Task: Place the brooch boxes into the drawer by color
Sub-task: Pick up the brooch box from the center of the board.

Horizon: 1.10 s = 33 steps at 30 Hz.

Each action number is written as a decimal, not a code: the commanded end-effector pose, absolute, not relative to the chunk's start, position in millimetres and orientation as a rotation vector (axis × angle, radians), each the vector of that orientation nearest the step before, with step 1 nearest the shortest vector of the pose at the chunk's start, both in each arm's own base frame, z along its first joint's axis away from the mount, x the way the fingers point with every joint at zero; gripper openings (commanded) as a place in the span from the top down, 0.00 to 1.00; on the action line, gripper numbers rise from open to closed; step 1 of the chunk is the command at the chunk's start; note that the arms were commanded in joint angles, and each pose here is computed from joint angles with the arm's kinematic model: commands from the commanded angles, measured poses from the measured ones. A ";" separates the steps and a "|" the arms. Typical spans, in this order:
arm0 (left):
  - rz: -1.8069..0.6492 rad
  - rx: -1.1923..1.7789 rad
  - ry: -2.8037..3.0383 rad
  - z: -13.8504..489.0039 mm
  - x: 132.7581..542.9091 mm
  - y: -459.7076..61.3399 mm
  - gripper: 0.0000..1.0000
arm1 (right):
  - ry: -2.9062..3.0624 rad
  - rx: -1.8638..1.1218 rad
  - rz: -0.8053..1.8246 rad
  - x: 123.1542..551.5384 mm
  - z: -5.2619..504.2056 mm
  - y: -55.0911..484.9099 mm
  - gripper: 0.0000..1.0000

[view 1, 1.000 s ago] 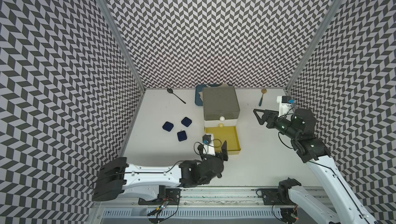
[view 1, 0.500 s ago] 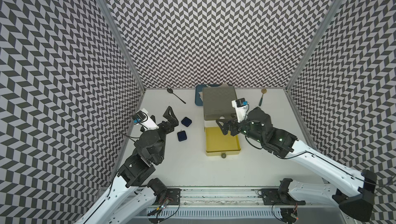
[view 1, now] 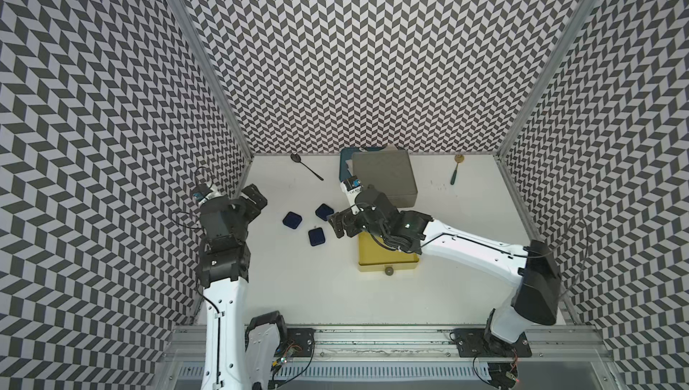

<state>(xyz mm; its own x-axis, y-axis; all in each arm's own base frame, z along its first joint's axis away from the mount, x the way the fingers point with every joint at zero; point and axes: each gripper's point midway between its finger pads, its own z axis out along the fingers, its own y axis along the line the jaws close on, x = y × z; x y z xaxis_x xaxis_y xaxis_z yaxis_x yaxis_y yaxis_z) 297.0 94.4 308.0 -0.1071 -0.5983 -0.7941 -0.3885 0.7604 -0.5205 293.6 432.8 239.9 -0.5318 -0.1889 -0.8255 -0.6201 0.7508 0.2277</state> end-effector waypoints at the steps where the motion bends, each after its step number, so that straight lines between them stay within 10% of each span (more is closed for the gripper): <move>1: -0.367 -0.678 1.717 325.3 300.0 83.5 0.00 | 2.075 -0.643 0.628 296.1 234.4 461.9 0.03; 33: -0.477 -0.590 1.736 306.1 291.9 58.5 0.00 | 2.384 -0.757 0.356 317.5 56.1 532.2 0.12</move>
<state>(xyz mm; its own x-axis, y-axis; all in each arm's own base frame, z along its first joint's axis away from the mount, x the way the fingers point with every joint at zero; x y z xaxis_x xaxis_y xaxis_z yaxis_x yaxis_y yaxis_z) 292.1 65.1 299.3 -0.1959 -0.6285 -0.7528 -0.1812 0.7776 -0.6021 316.3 533.1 72.2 -0.6388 -0.4302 -0.6378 -0.6136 0.7850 0.0851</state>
